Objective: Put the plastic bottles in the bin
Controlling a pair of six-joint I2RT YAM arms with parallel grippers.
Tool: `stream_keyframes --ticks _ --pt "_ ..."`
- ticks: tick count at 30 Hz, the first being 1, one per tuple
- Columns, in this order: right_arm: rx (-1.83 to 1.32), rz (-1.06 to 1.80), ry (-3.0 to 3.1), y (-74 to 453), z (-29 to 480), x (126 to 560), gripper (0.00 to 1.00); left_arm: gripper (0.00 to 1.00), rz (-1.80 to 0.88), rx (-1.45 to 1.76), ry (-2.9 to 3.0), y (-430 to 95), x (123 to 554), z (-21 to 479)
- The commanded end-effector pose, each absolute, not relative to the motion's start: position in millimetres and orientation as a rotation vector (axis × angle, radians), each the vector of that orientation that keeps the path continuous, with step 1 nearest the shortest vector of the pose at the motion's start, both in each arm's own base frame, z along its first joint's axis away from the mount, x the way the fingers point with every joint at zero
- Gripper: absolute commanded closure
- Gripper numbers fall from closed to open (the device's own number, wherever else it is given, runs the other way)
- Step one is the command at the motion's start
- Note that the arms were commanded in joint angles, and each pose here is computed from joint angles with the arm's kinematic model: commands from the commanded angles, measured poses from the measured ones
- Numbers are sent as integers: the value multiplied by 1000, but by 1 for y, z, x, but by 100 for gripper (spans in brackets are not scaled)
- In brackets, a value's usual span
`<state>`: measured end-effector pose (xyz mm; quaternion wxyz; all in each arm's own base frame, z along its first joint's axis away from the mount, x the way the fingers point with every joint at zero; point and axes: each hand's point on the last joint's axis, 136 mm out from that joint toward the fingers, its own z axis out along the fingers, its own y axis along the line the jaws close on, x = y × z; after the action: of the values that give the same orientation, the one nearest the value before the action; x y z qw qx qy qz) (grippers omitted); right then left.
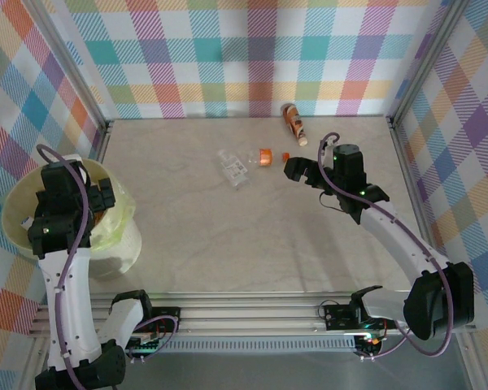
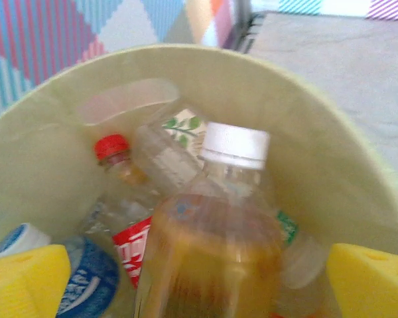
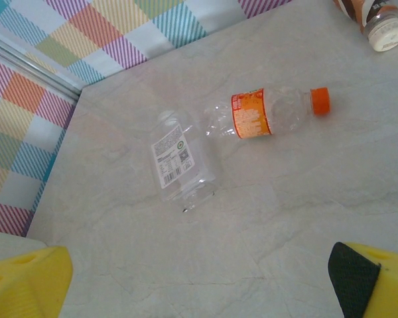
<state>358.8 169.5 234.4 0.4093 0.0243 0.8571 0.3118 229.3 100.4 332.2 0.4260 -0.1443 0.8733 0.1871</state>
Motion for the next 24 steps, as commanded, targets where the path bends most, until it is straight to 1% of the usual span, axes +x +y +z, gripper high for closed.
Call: stream_keyframes --ticks 1,4,12,19,24 --pt "58 759 2143 165 238 358 0 0 247 -318 2123 73 237 355" --pt "66 755 2143 164 237 358 0 0 121 -306 2111 58 243 365" --pt "75 726 2165 161 230 357 0 0 -101 -371 2063 37 253 383" --pt "109 674 2165 152 224 358 0 0 -553 -483 1951 -5 280 408" --pt "123 650 2186 149 220 357 0 0 -585 -459 1902 -28 289 422"
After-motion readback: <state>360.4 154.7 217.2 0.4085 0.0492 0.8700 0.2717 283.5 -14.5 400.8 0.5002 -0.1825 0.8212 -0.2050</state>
